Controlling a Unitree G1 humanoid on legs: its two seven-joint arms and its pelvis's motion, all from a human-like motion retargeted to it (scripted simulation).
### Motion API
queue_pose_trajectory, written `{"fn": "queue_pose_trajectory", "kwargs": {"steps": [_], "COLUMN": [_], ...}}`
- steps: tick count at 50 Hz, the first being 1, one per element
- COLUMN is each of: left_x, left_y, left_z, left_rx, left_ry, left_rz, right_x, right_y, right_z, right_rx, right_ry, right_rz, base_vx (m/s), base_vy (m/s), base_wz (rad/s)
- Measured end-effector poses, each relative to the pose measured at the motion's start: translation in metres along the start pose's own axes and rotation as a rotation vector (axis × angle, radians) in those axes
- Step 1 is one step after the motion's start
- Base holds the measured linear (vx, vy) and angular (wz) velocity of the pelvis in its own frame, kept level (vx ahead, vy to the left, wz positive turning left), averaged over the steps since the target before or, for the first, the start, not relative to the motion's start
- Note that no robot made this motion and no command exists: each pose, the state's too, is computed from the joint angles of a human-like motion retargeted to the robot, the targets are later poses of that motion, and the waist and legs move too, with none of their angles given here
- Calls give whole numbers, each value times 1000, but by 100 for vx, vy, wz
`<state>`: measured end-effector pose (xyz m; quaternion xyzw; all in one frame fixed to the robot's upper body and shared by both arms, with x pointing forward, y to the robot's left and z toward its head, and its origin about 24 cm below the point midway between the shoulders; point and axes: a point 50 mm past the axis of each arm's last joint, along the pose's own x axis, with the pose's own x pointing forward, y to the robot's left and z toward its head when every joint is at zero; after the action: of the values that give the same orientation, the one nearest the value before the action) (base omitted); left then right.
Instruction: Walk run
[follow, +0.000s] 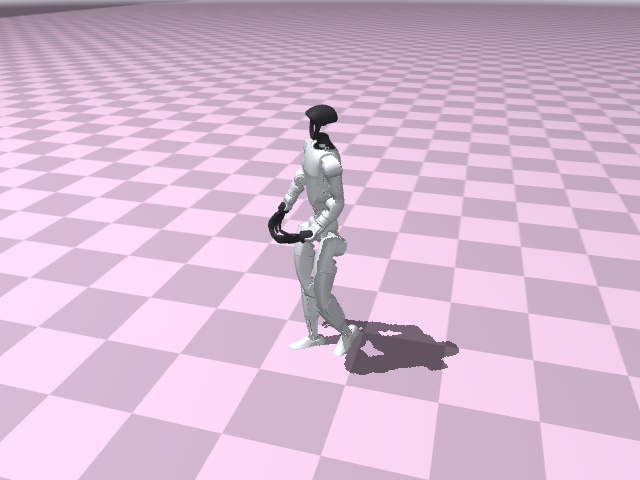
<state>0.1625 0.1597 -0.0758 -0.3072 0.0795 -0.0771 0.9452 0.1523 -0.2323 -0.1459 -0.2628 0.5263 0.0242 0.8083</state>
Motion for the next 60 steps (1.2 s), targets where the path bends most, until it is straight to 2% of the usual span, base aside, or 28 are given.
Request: {"fn": "queue_pose_trajectory", "kwargs": {"steps": [7,13,17,21,29,32,40,45,52,60], "left_x": [-6,-12,-16,-25,5,25,41,36,22,3], "left_y": [3,4,6,9,8,2,-11,-5,-1,-10], "left_z": [-1,-6,-11,-15,6,18,39,42,24,-12], "left_rx": [-29,-39,-50,-57,-10,9,65,86,65,-29], "left_ry": [-22,-7,9,30,-15,-42,-125,-122,-45,45], "left_rz": [41,61,84,105,57,-6,-89,-74,-52,-2], "right_x": [-4,-6,-1,-7,-76,-100,-133,-130,-107,-65], "right_y": [-47,-47,-19,27,106,127,156,156,140,91], "right_z": [68,70,34,-35,-161,-185,-208,-204,-187,-151], "right_rx": [64,95,81,34,80,85,5,-14,24,63], "right_ry": [-273,-319,-187,101,575,662,679,665,610,556], "right_rz": [-173,-241,-156,36,452,566,670,715,612,453], "base_vx": [52,64,82,90,75,53,60,60,73,76], "base_vy": [-11,-9,-5,-3,-2,1,-7,-17,-26,-34], "base_wz": [-77,-28,-50,-66,22,23,71,55,50,59]}}
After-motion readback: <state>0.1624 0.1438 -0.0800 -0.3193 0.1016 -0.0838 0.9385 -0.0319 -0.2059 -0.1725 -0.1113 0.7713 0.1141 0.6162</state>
